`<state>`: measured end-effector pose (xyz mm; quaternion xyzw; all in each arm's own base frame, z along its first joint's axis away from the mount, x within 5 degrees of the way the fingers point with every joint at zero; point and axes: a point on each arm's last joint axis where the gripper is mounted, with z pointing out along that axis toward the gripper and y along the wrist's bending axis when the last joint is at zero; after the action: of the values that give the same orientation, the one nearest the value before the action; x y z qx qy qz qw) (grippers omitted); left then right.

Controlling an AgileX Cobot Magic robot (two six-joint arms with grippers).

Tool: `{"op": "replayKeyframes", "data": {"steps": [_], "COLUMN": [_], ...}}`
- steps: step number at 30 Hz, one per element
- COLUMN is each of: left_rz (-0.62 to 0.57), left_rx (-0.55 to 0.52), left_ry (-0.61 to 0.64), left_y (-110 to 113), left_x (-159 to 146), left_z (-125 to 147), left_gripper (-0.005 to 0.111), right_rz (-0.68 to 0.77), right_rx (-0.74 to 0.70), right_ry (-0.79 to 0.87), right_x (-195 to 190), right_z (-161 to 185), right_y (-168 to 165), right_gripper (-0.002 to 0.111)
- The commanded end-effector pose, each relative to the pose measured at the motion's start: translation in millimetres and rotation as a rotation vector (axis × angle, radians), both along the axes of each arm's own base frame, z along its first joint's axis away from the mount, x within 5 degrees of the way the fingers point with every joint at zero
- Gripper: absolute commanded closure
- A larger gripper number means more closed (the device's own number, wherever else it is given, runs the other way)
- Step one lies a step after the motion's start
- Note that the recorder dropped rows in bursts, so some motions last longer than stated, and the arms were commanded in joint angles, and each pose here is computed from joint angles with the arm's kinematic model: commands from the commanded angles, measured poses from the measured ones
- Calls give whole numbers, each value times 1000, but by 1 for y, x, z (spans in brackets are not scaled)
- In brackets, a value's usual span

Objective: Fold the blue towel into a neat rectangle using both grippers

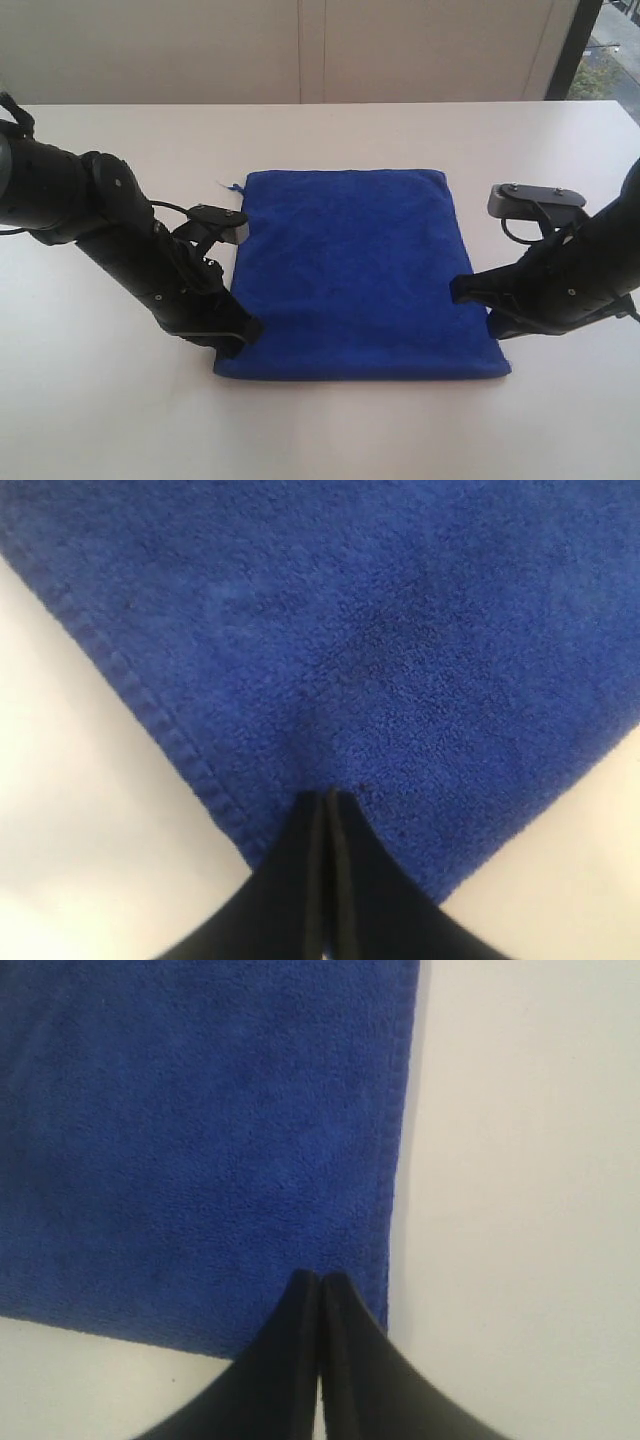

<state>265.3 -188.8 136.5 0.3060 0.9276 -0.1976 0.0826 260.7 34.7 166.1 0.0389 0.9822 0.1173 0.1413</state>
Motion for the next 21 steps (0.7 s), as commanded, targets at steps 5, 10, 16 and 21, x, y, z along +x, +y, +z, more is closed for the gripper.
{"op": "replayKeyframes", "data": {"steps": [5, 10, 16, 21], "left_rz": [-47, -36, -36, -16], "left_rx": [41, 33, 31, 32], "left_ry": [113, 121, 126, 125], "left_y": [4, 4, 3, 3], "left_x": [-12, -12, -12, -11], "left_z": [-14, -14, -14, -14], "left_gripper": [107, 107, 102, 70], "right_rz": [4, 5, 4, 4], "right_rx": [-6, -7, -8, -8], "right_ry": [-25, -26, -30, -32], "right_x": [-1, -1, -1, -1], "right_z": [4, 4, 4, 4], "right_y": [-1, -1, -1, -1], "right_gripper": [108, 108, 108, 108]}}
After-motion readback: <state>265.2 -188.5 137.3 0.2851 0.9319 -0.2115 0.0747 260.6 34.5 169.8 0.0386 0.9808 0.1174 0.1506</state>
